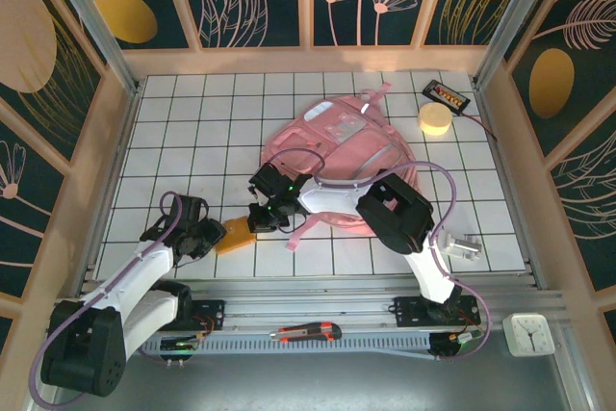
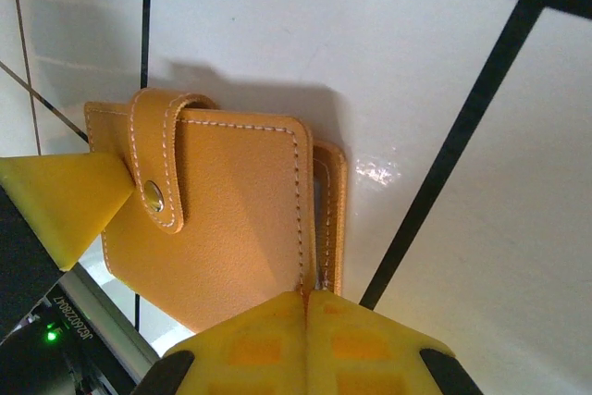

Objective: Pack the student bag

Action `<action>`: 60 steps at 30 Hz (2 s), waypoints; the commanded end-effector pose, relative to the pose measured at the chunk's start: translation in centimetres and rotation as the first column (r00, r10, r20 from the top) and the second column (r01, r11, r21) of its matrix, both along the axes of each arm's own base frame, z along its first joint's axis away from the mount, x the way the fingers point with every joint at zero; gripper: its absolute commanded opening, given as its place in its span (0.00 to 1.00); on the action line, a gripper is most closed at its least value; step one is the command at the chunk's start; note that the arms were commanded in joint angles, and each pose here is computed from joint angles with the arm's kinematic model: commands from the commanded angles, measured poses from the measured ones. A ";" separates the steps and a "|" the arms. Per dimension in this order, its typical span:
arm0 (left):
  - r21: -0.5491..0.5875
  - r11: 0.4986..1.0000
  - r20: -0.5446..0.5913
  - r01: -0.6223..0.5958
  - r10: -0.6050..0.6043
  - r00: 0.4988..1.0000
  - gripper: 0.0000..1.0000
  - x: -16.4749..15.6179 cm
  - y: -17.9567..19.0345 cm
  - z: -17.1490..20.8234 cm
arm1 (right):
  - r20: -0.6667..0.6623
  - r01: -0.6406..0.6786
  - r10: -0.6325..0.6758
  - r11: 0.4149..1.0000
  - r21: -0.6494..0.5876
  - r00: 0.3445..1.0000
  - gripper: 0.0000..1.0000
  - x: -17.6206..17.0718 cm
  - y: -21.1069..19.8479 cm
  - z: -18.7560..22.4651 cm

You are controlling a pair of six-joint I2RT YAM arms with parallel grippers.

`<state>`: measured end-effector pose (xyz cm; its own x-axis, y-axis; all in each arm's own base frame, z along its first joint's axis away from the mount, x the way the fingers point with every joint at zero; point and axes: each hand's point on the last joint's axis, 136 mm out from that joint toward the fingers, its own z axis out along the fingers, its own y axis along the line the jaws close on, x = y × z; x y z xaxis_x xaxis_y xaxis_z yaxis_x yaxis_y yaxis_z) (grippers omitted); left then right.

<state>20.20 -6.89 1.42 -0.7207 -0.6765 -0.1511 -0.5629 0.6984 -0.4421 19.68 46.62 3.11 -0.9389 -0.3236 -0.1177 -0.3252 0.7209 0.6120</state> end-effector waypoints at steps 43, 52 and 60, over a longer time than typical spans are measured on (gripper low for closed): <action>-0.358 0.930 0.225 0.078 0.004 0.974 0.66 1.9 -5.1 1.9 | -0.057 -0.061 0.072 0.982 0.180 0.996 0.23 -1.3 -2.1 5.2; -0.355 0.931 0.227 0.079 0.004 0.974 0.66 2.1 -5.1 2.2 | -0.019 -0.037 0.040 0.991 0.128 0.999 0.00 -0.4 -3.1 5.3; -0.098 0.972 0.402 0.212 -0.156 0.902 0.66 7.3 -4.4 10.8 | 0.173 0.107 -0.134 0.982 0.154 0.976 0.00 2.5 -9.4 15.4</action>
<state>25.37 -11.47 8.36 -0.7310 -0.6496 -0.2090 -0.3157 0.5935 -0.7404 20.33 40.46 11.63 -0.9447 -0.2746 -0.1793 -0.3217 0.6698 0.6692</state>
